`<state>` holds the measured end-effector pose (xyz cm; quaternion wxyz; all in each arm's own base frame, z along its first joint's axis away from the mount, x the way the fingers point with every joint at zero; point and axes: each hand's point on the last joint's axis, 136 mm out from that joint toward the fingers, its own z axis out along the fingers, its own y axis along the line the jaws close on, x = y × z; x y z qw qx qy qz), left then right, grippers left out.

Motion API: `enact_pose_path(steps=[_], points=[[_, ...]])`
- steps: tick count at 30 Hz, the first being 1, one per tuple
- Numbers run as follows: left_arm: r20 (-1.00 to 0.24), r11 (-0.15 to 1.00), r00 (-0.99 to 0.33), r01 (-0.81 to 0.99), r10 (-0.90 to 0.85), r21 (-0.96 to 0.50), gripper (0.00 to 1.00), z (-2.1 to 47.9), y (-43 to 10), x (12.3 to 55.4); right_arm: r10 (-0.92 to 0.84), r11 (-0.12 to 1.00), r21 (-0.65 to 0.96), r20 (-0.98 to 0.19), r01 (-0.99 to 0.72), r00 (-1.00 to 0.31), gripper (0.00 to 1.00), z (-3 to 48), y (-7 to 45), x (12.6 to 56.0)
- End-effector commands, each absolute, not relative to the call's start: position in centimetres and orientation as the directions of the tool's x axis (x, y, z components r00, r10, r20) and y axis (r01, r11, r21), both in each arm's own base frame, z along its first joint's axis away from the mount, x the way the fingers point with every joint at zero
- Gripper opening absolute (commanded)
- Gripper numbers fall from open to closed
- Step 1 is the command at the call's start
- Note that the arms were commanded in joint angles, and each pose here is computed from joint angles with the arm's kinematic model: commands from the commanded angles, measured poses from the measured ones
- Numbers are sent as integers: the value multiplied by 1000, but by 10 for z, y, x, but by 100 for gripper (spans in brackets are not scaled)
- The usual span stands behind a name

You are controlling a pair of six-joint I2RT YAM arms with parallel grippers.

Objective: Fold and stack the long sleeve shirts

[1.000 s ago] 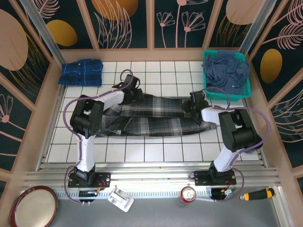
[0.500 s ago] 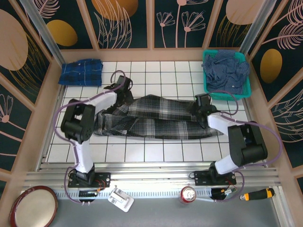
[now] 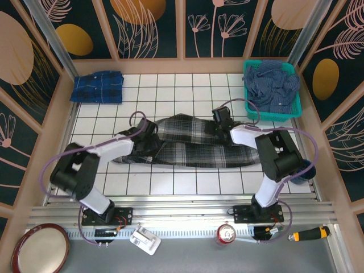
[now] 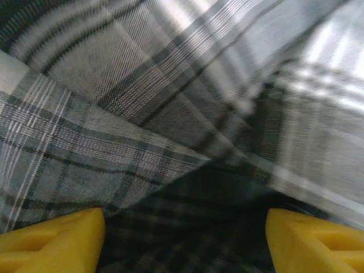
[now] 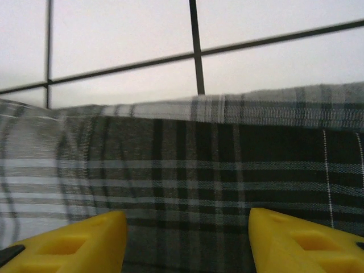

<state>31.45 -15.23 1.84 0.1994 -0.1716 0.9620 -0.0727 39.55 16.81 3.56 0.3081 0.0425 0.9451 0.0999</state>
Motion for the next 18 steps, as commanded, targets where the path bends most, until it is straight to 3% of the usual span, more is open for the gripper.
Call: enact_pose_path(steps=[1, 7, 11, 14, 18], points=[[-385, 918, -834, -352, -395, -181, 75, 11, -149, 344, 100, 990, 136, -543, 30, -834, 60, 29, 157, 389], [-417, 924, -825, -351, -381, -149, 73, -4, -137, 424, 138, 989, 116, -440, 97, -887, 63, 18, 136, 342], [-478, 953, -824, -274, -303, -132, 72, 12, -163, 507, 109, 992, 91, -328, 83, -939, 64, 7, 145, 293], [-540, 953, -789, -199, -295, -229, 72, 47, -197, 571, 94, 992, 108, -278, 66, -956, 64, -2, 162, 260], [-587, 936, -753, -106, -297, -336, 74, 90, -232, 619, 65, 990, 141, -253, 30, -965, 64, 6, 193, 233]])
